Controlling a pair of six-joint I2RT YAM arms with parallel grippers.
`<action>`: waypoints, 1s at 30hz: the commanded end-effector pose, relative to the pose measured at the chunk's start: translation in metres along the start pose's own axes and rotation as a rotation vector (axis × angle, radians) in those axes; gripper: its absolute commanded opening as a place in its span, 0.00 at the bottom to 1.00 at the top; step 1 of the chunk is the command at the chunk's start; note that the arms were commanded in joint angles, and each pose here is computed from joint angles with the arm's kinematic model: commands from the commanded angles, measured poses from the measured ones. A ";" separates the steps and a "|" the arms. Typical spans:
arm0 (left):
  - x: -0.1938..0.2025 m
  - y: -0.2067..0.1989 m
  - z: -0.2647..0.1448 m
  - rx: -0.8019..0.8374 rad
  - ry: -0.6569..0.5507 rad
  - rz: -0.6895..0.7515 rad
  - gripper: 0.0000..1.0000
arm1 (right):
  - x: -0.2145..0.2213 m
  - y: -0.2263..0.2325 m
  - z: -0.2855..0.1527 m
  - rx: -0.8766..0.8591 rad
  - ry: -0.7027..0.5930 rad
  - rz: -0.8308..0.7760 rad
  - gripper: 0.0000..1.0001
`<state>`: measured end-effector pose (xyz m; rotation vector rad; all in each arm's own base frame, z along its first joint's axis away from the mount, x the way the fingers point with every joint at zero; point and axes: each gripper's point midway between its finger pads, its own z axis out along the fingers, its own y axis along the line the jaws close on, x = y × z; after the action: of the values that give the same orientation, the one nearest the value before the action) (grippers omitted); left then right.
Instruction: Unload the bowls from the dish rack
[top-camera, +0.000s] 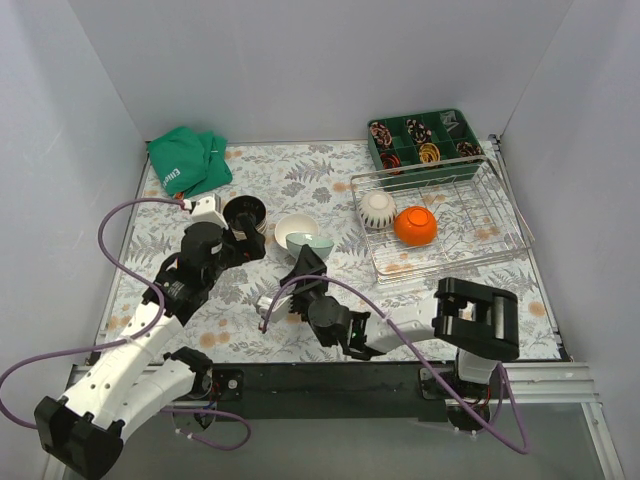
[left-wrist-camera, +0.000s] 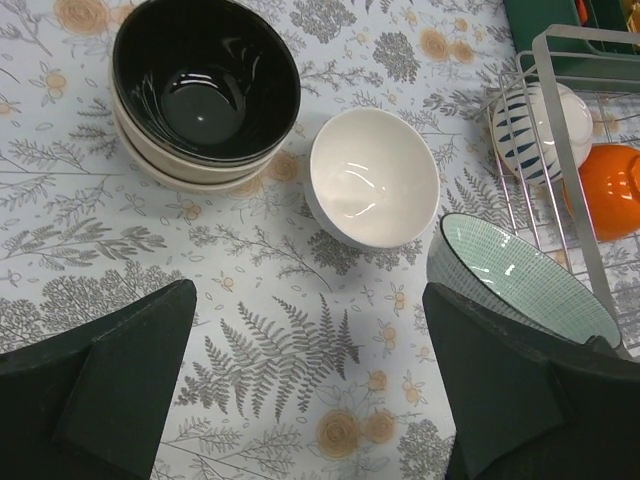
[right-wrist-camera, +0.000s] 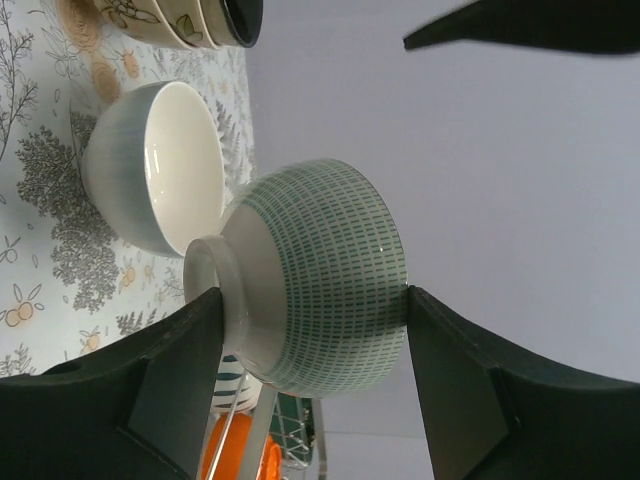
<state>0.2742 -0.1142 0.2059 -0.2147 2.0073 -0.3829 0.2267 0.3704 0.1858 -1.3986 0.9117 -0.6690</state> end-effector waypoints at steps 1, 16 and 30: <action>0.002 -0.014 -0.004 0.019 0.081 -0.072 0.98 | -0.006 -0.057 -0.012 0.276 0.004 0.076 0.01; 0.030 -0.043 0.013 0.095 0.246 -0.213 0.97 | -0.027 -0.055 -0.023 0.360 -0.040 0.050 0.01; 0.089 -0.046 0.027 0.100 0.466 -0.264 0.61 | -0.032 -0.042 -0.024 0.342 -0.062 0.033 0.01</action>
<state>0.2624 -0.1788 0.1366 -0.3713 2.3945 -0.6773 0.1987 0.3996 0.1607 -1.5338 0.6144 -0.8803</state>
